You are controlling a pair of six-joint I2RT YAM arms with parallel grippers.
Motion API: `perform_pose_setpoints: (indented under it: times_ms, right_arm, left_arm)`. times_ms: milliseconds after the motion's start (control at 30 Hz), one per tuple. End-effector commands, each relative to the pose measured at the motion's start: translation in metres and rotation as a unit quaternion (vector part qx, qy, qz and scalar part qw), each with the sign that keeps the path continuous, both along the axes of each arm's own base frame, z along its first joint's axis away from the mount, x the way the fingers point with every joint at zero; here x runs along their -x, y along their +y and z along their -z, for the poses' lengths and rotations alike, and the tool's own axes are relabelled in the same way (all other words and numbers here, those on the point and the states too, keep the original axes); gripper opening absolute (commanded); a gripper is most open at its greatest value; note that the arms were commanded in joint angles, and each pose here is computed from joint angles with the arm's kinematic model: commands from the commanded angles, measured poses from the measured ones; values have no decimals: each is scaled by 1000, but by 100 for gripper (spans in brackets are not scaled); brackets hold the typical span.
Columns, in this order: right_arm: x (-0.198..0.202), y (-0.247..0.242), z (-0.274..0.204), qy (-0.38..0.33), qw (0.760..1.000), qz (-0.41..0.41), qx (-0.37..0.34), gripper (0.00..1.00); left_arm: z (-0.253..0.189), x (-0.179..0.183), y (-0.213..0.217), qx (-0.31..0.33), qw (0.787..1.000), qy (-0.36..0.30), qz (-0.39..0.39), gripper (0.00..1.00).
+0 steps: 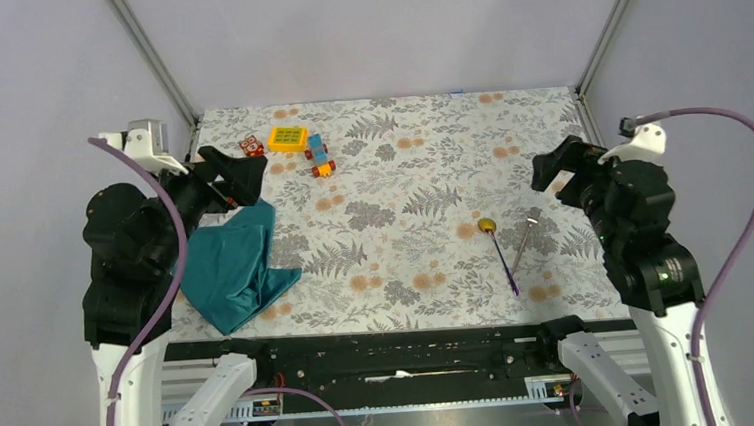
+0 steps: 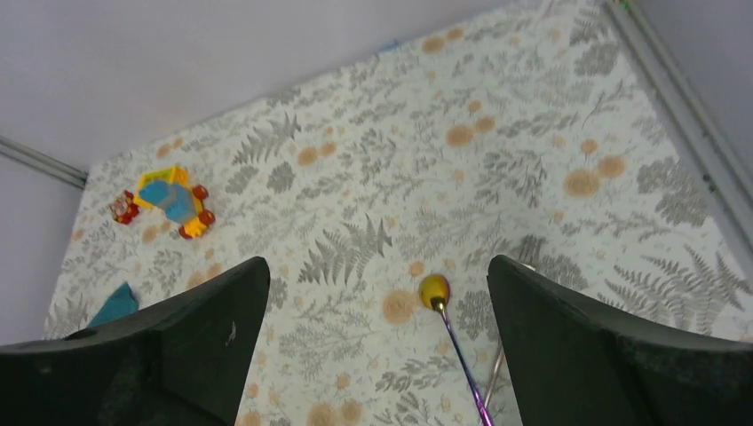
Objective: Fold the napkin into a case and place the utensils inside
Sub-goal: Move the crumpled napkin to the center of the board.
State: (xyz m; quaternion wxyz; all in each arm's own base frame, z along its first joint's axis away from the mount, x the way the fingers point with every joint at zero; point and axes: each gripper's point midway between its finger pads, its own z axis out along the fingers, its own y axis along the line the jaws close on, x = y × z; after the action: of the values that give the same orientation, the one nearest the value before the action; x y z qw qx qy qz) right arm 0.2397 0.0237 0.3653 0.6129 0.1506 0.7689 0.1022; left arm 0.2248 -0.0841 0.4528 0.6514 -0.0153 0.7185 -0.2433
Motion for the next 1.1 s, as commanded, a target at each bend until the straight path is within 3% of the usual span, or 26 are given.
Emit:
perform_pose_setpoints:
  times_ms: [0, 133, 267, 433, 700, 867, 1067]
  right_arm:
    - [-19, 21, 44, 44, 997, -24, -54, 100]
    - [-39, 67, 85, 103, 981, -115, -118, 100]
    - [-58, 130, 120, 133, 945, -199, -224, 100]
    - [-61, 232, 167, 180, 918, -260, -240, 100]
    - [-22, 409, 219, 237, 865, -347, -272, 99]
    - [2, 482, 262, 278, 839, -358, -301, 79]
    - [10, 505, 302, 300, 849, -335, -278, 65]
  left_arm:
    - [11, -5, -10, -8, 999, 7, 31, 99]
    - [42, -5, -18, -6, 998, 41, 51, 99]
    - [78, -4, -15, -17, 996, 74, 46, 99]
    - [98, 8, -7, -29, 995, 92, 31, 99]
    - [109, 28, 11, -47, 995, 87, -5, 99]
    - [105, 33, 10, -49, 995, 84, 0, 99]
    - [96, 42, 2, -37, 996, 72, 25, 99]
